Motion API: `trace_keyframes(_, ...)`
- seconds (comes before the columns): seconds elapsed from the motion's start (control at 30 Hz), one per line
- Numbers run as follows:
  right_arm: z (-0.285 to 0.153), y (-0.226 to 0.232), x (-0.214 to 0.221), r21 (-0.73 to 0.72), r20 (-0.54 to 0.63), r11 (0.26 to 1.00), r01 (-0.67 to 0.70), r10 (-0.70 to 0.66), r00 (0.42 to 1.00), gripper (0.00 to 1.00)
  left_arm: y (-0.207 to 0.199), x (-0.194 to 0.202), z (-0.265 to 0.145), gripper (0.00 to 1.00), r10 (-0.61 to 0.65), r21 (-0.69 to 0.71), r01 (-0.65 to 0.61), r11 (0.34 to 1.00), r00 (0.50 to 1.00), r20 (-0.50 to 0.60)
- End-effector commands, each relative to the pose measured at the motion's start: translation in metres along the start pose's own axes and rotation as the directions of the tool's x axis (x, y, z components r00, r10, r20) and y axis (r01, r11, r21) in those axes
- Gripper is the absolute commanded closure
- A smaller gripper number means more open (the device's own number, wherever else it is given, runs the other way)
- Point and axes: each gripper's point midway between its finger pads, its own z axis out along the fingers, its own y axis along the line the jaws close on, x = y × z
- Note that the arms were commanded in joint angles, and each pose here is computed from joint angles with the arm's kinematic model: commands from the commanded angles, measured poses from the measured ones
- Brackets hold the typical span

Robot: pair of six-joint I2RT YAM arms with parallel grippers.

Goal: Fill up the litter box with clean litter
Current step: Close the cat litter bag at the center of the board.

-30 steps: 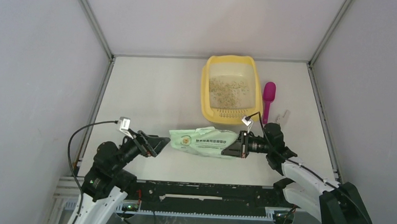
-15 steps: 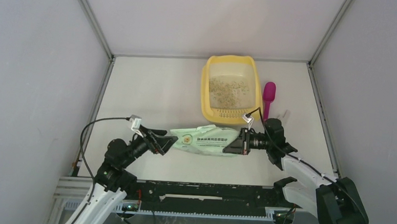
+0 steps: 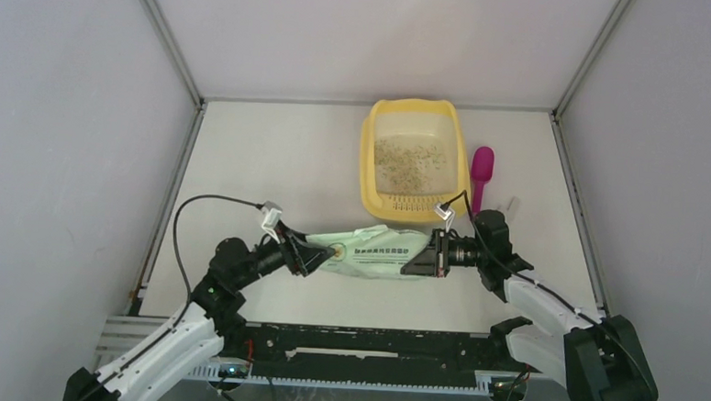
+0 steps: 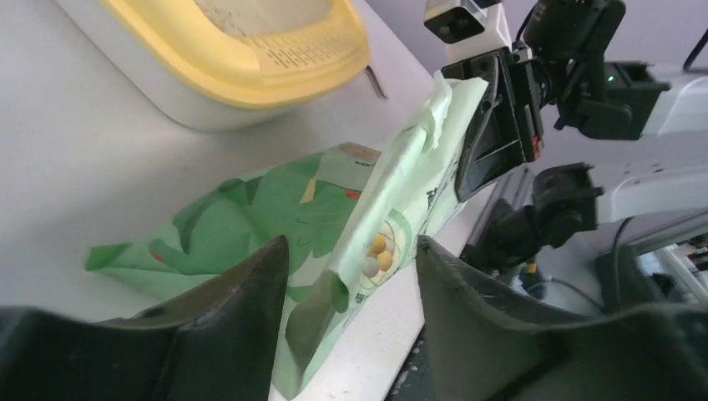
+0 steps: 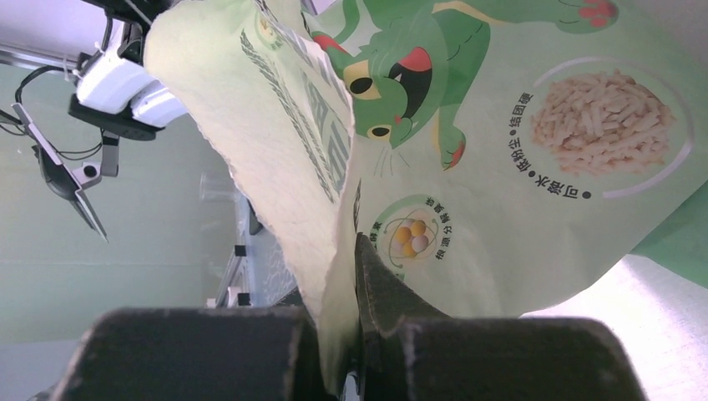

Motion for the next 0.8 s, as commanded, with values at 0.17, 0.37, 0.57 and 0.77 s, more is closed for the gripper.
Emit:
trace_keyframes(0.17, -0.007, 0.018, -0.019, -0.048, 0.042, 0.993, 0.111, -0.109, 0.993, 0.77, -0.021, -0.011, 0.015, 1.0, 0.042, 0.116, -0.043, 0.992, 0.999, 0.014)
trace_keyframes(0.37, -0.009, 0.026, -0.027, -0.055, 0.1, 0.985, 0.165, -0.159, 0.982, 0.6, -0.022, -0.018, 0.013, 1.0, 0.038, 0.103, -0.042, 0.994, 0.998, 0.041)
trace_keyframes(0.57, -0.01, 0.016, -0.02, -0.065, 0.089, 0.992, 0.109, -0.103, 0.991, 0.93, -0.012, -0.017, 0.012, 1.0, 0.027, 0.042, -0.028, 0.999, 0.999, 0.029)
trace_keyframes(0.77, -0.011, -0.001, -0.004, -0.055, 0.079, 0.998, -0.001, 0.005, 0.997, 1.0, 0.015, 0.006, 0.012, 1.0, -0.038, -0.099, 0.03, 0.995, 0.996, -0.082)
